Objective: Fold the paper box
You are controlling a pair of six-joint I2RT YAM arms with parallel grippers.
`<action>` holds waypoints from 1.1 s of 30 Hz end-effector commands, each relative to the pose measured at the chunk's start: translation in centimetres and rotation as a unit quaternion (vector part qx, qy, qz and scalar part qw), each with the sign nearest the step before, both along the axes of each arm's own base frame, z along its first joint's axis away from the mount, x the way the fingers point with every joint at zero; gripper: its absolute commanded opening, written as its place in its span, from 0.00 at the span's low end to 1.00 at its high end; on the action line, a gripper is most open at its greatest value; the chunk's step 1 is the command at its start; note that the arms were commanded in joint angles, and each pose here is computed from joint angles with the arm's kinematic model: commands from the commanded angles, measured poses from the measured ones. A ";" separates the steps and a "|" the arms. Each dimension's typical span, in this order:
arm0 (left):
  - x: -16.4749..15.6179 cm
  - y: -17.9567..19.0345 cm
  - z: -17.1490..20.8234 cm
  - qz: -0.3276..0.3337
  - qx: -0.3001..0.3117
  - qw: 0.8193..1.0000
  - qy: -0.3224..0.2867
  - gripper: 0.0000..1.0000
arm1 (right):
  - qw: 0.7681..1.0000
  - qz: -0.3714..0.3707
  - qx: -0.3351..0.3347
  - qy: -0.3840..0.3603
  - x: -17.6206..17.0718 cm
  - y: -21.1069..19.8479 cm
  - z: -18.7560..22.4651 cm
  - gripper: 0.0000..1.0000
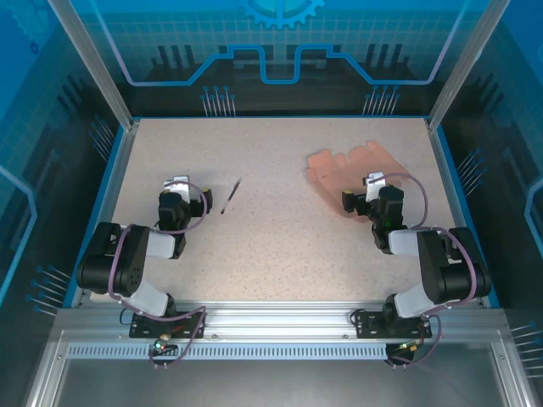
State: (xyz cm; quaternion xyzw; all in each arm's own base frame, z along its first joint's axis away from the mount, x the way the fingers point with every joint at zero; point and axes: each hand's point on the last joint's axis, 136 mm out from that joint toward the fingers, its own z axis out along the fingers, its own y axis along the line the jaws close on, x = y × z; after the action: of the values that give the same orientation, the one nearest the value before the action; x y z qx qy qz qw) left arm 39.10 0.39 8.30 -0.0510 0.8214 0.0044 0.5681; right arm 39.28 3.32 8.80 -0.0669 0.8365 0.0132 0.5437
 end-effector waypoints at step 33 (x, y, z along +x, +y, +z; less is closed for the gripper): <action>0.1 1.4 4.2 0.038 -0.006 0.999 -0.011 0.99 | 0.999 -0.045 -0.010 0.020 0.2 -1.2 3.1 1.00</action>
State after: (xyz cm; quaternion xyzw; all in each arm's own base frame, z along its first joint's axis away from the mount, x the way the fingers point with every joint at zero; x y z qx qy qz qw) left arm 38.67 0.88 9.20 -0.0623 0.8250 0.0133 0.5615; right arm 39.40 2.85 9.69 -0.0579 0.8481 -0.0023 0.5267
